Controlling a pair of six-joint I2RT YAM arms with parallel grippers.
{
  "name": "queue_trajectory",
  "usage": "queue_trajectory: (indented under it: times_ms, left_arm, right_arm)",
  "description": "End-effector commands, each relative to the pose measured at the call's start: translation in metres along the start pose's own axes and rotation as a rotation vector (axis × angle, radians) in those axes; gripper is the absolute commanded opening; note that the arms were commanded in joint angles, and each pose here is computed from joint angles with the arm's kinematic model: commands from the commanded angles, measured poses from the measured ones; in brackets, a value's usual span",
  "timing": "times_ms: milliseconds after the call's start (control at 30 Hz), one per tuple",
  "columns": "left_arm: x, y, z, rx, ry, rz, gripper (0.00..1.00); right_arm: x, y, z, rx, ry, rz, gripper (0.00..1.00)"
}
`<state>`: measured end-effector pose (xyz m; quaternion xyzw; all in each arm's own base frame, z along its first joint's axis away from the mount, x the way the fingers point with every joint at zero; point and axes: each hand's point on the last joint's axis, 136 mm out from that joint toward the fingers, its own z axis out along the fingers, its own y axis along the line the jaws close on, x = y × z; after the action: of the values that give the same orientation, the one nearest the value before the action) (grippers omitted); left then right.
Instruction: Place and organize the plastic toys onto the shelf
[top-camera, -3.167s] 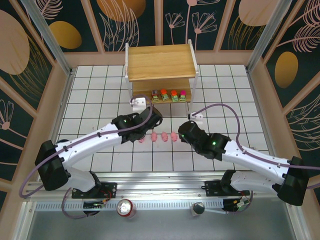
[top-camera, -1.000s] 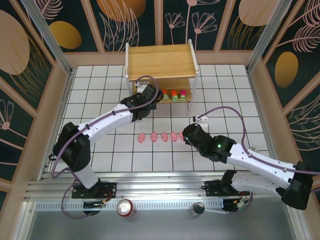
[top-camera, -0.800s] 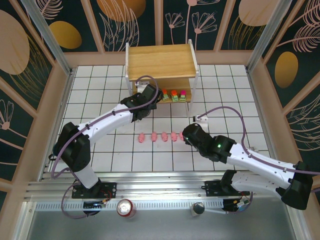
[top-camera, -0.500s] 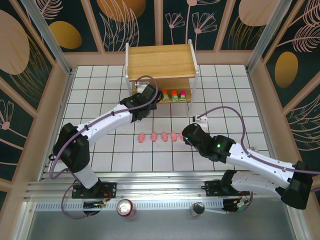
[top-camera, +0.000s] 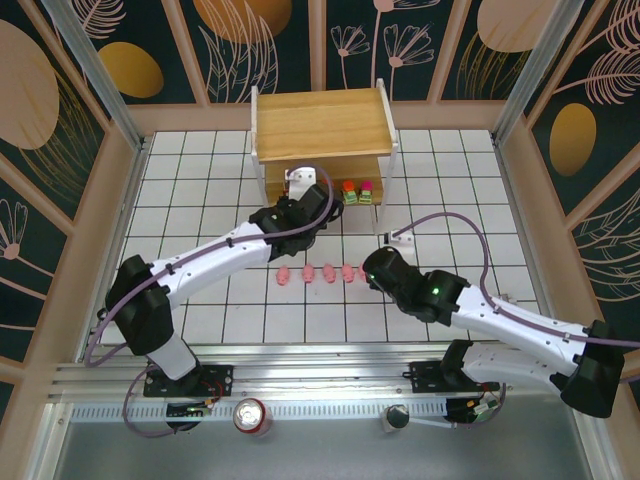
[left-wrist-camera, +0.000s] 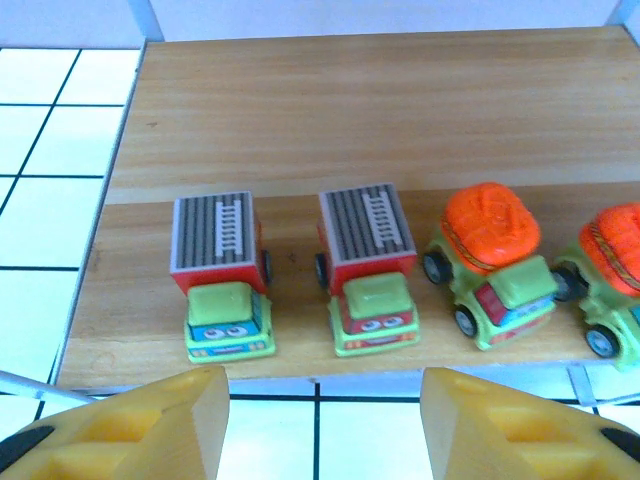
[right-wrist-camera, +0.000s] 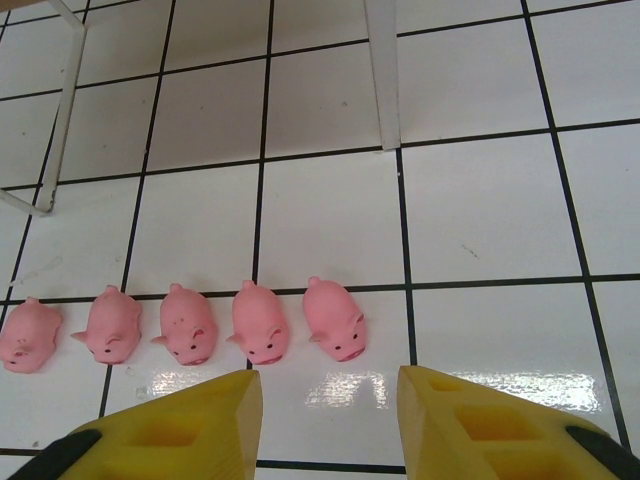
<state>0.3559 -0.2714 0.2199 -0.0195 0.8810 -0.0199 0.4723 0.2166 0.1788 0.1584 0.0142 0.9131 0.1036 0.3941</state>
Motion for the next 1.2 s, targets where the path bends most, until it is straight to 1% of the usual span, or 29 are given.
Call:
queue_trajectory:
  times_ms: [0, 167, 367, 533, 767, 867, 967, 1167]
  left_arm:
    - [-0.014, 0.009, -0.015, -0.023, -0.049, -0.020, 0.53]
    - [-0.002, 0.002, -0.027, 0.042, -0.060, -0.009, 0.53]
    - [0.018, 0.001, -0.034, 0.134, -0.038, 0.017, 0.54]
    - [0.035, 0.007, -0.040, 0.186, -0.028, 0.030, 0.55]
    - [0.066, 0.032, -0.044, 0.199, -0.005, 0.068, 0.57]
    - [0.080, 0.045, -0.045, 0.197, 0.005, 0.090, 0.59]
    - [0.096, 0.055, -0.043, 0.191, 0.024, 0.101, 0.60]
    - [0.118, 0.073, -0.038, 0.156, 0.043, 0.088, 0.63]
  right_arm:
    - [-0.001, 0.005, 0.004, -0.015, 0.001, -0.017, 0.41]
    - [0.004, 0.006, 0.014, -0.026, 0.033, -0.027, 0.42]
    - [0.014, 0.011, 0.032, -0.044, 0.092, -0.067, 0.42]
    - [0.021, 0.008, 0.047, -0.046, 0.139, -0.111, 0.49]
    - [0.037, -0.001, 0.063, -0.032, 0.208, -0.188, 0.51]
    - [0.045, 0.002, 0.071, -0.058, 0.236, -0.209, 0.51]
    - [0.051, 0.002, 0.078, -0.053, 0.256, -0.232, 0.51]
    - [0.056, -0.006, 0.091, -0.040, 0.279, -0.251, 0.54]
